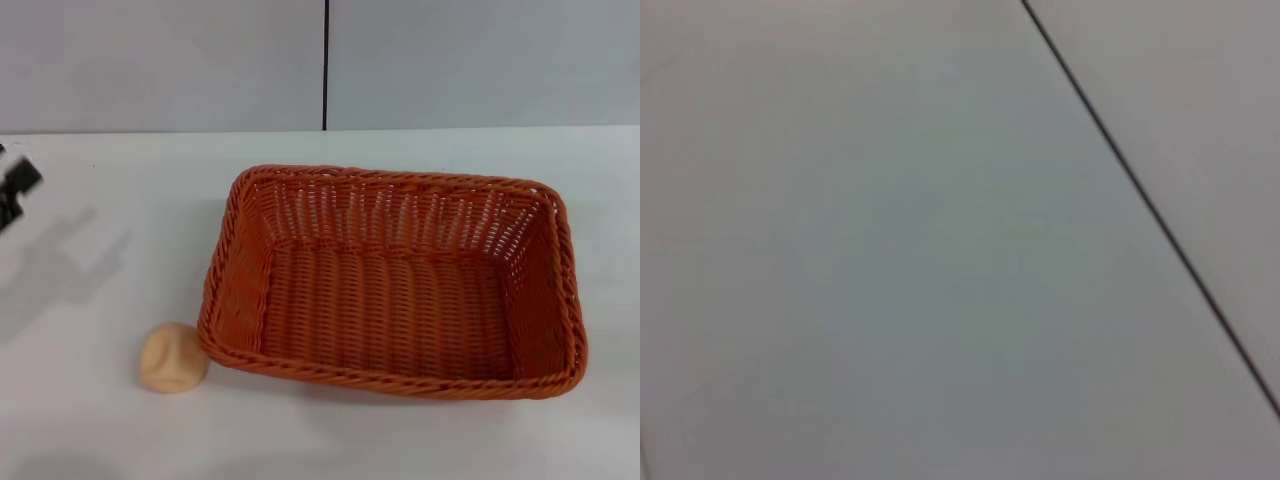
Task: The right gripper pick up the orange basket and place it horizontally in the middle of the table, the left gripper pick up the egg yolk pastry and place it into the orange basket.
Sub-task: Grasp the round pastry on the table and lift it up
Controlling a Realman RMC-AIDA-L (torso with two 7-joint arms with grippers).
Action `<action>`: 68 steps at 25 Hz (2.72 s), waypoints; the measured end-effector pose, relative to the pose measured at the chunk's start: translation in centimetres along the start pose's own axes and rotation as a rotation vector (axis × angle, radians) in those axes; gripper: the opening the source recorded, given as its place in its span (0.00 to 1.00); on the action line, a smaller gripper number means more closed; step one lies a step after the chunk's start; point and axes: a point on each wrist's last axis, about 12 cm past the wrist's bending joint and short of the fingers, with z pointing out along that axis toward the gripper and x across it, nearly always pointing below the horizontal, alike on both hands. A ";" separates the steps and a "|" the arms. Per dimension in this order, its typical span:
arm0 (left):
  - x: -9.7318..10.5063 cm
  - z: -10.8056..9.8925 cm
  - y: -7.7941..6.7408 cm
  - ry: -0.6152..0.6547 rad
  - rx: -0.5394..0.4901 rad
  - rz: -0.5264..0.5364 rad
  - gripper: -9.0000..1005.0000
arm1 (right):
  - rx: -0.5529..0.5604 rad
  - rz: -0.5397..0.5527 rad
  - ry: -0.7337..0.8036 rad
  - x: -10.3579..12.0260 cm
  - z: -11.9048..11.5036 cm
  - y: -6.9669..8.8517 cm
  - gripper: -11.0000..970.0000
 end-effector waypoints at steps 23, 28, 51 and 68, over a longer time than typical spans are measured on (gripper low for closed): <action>4.8 -2.0 -3.4 0.439 0.270 -0.038 0.64 | 0.091 0.017 -0.087 -0.7 0.4 -1.1 0.53; 5.5 -1.6 -3.6 0.470 0.264 -0.037 0.64 | 0.081 0.021 -0.076 -0.5 0.9 -1.0 0.53; 6.9 -0.4 -3.8 0.543 0.258 -0.021 0.62 | 0.083 0.025 -0.071 -0.5 0.8 -1.0 0.53; 6.8 -0.4 -3.4 0.508 0.208 -0.003 0.38 | 0.117 0.025 -0.064 -0.4 0.3 -1.4 0.53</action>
